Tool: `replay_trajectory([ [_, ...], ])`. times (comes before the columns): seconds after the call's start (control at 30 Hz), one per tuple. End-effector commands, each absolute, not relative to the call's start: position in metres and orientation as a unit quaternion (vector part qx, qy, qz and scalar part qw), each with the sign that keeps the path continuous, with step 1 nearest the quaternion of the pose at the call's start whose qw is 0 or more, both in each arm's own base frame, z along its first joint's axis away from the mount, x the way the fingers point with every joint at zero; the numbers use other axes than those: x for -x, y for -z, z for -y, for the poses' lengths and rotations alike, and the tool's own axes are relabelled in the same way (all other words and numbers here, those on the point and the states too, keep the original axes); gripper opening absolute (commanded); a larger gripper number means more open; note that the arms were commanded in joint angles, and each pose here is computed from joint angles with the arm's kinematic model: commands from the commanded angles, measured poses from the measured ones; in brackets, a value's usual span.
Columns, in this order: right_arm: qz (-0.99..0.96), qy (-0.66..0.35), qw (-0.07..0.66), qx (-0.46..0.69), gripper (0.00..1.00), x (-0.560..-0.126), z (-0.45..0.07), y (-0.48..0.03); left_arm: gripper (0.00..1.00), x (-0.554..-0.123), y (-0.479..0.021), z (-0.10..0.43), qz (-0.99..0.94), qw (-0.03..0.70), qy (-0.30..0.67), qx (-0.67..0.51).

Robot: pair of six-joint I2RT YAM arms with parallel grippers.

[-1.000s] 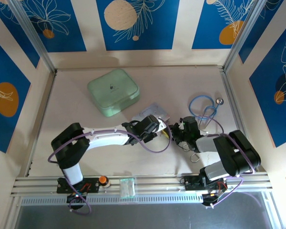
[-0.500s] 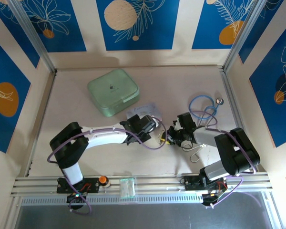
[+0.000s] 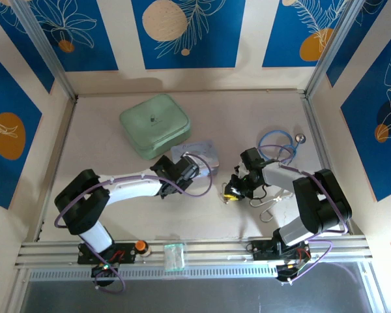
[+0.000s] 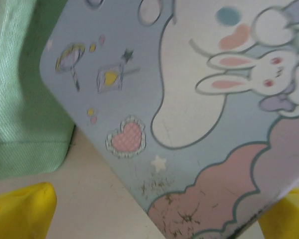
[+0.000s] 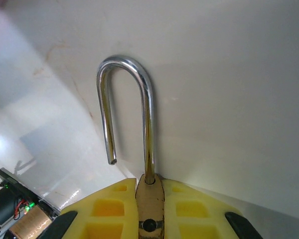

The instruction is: Unlock a padlock with a key

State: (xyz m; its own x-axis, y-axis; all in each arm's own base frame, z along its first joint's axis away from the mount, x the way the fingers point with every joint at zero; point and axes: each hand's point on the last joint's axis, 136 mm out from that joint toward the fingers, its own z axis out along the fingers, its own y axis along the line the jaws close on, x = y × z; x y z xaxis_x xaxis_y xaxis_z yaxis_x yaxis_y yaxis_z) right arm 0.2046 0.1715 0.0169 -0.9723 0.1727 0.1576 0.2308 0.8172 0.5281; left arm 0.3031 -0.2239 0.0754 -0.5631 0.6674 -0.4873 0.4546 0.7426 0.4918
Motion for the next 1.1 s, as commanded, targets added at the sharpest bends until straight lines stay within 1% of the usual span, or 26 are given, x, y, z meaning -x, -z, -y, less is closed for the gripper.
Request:
replay_trajectory([
  [0.0, 0.963, 0.222, 0.11, 0.107, 0.06, -0.174, -0.153, -0.009, 0.99, -0.316, -0.086, 0.208, -0.888, 0.36, -0.144, -0.248],
  [0.2, 0.969, 0.202, 0.099, 0.107, 0.11, -0.176, -0.15, -0.012, 0.99, -0.315, -0.094, 0.212, -0.891, 0.372, -0.115, -0.232],
  [0.3, 0.972, 0.186, 0.1, 0.106, 0.2, -0.175, -0.149, -0.012, 0.99, -0.309, -0.104, 0.212, -0.893, 0.383, -0.089, -0.221],
  [0.4, 0.974, 0.174, 0.098, 0.106, 0.21, -0.174, -0.148, -0.013, 0.99, -0.3, -0.114, 0.209, -0.894, 0.394, -0.059, -0.207],
  [0.6, 0.978, 0.154, 0.079, 0.113, 0.33, -0.179, -0.143, -0.016, 0.99, -0.285, -0.138, 0.192, -0.89, 0.419, -0.027, -0.179],
  [0.8, 0.989, 0.097, 0.056, 0.101, 0.33, -0.181, -0.13, -0.021, 0.99, -0.28, -0.155, 0.164, -0.887, 0.439, -0.011, -0.142],
  [0.93, 0.989, 0.105, 0.046, 0.09, 0.35, -0.181, -0.134, -0.024, 0.99, -0.281, -0.161, 0.136, -0.889, 0.449, 0.02, -0.09],
  [0.97, 0.99, 0.113, 0.036, 0.08, 0.37, -0.184, -0.138, -0.027, 0.99, -0.281, -0.162, 0.128, -0.888, 0.453, 0.018, -0.077],
  [1.07, 0.99, 0.124, 0.023, 0.064, 0.49, -0.191, -0.146, -0.037, 0.99, -0.285, -0.161, 0.106, -0.888, 0.458, 0.007, -0.047],
])
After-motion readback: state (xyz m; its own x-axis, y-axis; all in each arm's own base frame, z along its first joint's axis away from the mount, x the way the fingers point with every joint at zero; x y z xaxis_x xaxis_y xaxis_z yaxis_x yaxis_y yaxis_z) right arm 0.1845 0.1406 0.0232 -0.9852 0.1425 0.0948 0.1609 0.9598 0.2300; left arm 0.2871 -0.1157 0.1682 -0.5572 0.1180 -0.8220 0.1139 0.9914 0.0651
